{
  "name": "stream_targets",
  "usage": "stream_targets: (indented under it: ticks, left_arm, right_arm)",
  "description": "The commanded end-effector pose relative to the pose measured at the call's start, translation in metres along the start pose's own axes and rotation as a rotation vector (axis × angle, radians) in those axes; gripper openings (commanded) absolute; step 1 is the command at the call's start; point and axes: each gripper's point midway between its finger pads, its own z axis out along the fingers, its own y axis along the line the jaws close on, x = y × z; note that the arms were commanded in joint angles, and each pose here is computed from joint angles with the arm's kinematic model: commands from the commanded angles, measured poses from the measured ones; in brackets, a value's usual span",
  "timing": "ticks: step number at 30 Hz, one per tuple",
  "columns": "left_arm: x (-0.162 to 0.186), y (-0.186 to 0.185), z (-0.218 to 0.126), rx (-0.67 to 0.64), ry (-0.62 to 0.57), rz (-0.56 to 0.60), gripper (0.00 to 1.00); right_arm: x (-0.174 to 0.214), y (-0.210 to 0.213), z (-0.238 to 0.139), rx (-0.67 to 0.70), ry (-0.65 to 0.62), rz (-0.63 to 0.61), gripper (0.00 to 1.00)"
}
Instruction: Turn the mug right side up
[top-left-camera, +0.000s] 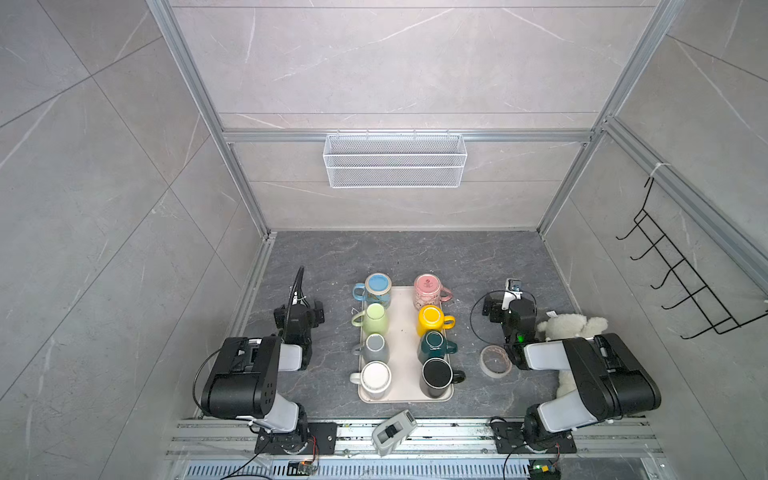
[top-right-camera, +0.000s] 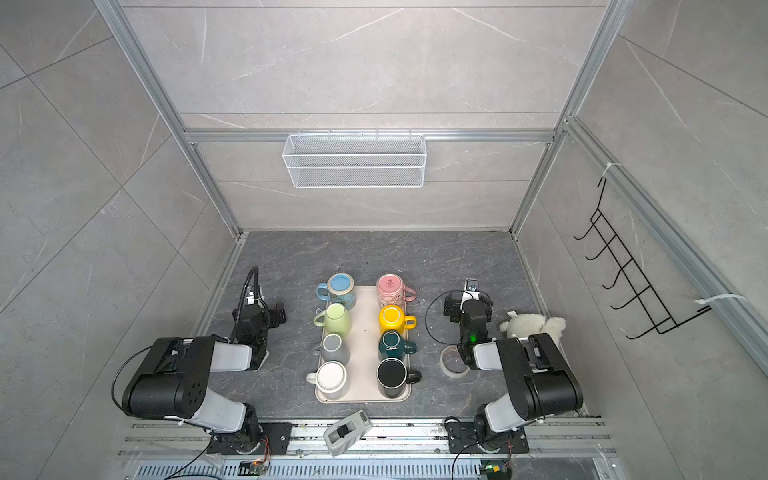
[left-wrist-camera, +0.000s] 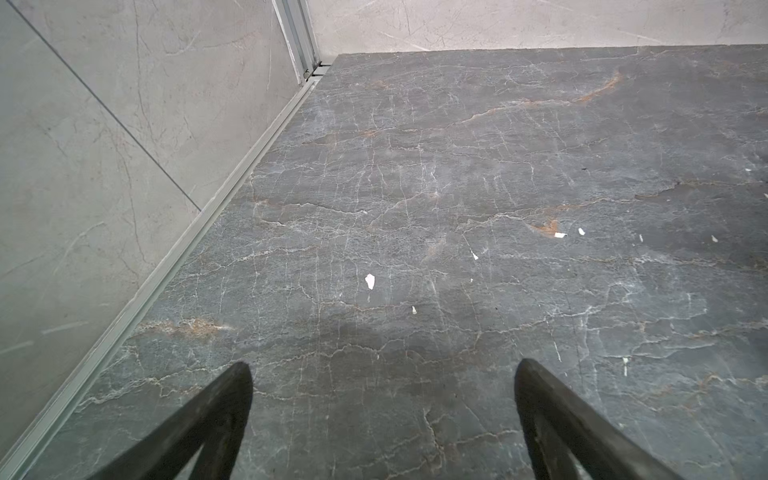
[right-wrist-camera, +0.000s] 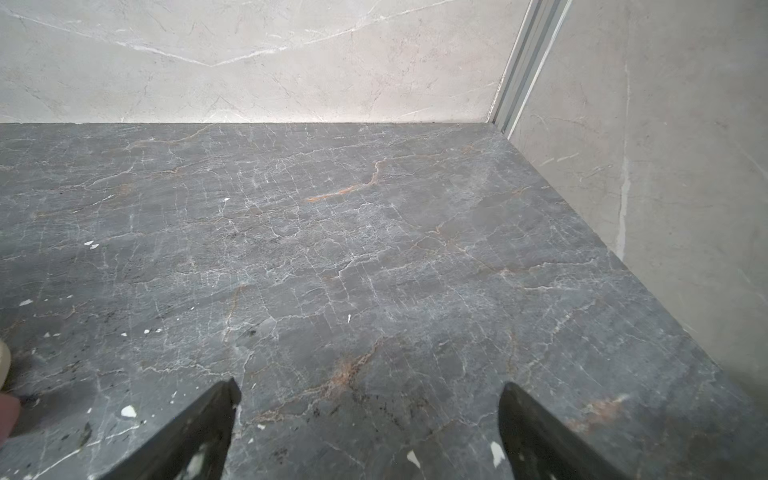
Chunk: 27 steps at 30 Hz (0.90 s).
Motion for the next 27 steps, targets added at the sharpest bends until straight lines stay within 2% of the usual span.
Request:
stream_targets:
  ticks: [1,27]
  left_arm:
    - [-0.0216,0.0016,0.0011,-0.001,-0.062,-0.034,1.0]
    - [-0.0215,0.0012,0.0032,0.015,-0.05,-0.041,1.0]
  right_arm:
    - [-0.0083,-0.0021,0.0008,0.011,-0.018,0.021,0.99]
    - [-0.0082,-0.002,0.0007,0.011,-0.019,0.021,0.99]
